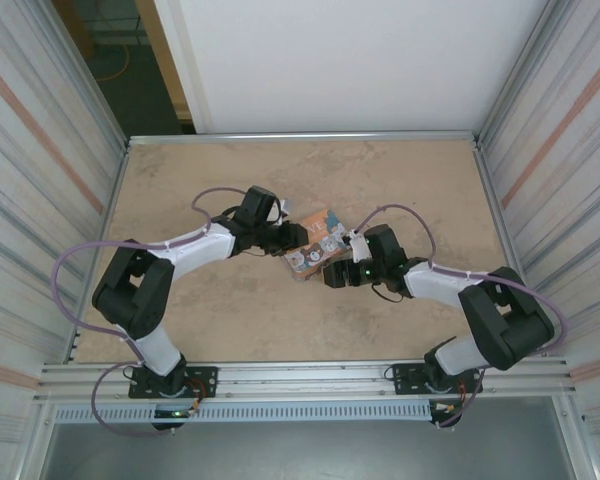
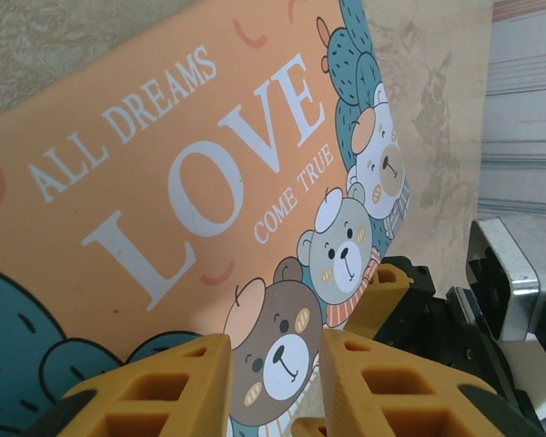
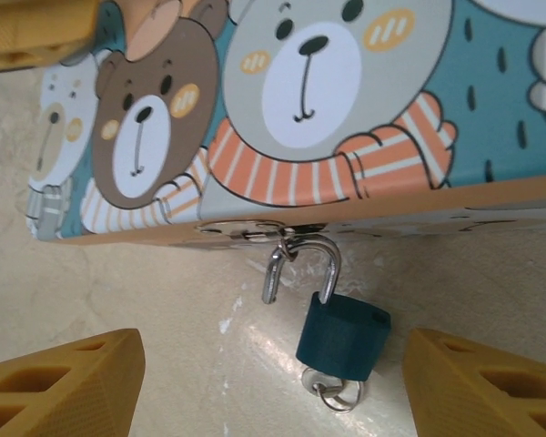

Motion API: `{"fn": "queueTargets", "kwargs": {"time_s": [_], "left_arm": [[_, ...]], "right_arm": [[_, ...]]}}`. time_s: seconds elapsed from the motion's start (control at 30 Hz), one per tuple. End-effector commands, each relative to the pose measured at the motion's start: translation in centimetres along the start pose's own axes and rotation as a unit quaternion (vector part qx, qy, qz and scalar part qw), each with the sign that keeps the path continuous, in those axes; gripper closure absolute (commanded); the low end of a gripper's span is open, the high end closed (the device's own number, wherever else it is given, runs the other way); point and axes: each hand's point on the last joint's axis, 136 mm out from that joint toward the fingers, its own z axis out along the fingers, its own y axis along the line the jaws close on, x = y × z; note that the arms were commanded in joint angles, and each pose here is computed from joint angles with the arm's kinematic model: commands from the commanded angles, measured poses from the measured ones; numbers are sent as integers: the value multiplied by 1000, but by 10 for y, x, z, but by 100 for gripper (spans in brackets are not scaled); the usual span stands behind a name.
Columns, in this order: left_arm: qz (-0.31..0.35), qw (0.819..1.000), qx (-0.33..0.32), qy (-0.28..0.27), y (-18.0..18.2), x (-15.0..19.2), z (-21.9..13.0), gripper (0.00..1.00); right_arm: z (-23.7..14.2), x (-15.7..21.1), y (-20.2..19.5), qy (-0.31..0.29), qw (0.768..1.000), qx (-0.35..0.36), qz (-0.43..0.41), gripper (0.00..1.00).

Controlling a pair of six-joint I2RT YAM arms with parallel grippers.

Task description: Unlock the padlock with the key

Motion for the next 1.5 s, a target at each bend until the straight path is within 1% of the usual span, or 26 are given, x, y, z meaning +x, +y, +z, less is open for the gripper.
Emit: {"fn": "queueTargets", "kwargs": {"time_s": [0.0,0.33,0.73,1.17,1.47], "left_arm": [[2,1000,-2,7,8,5,4,68],[-2,1000,-6,10,13,9,5,68],[-6,1000,-5,12,16,11,6,68],[-7,1000,-6,13,17,12,6,69],[-8,1000,-7,14,17,12,7,68]], "right_arm": [[5,-13,6,-5,1000,-6,-29,30],[16,-17,7,2,999,-19,-39,33],[26,-12,11,11,998,-49,-38,41],[19,-7,11,16,998,-60,-29,52],[16,-3,9,18,998,-58,-24,65]]}}
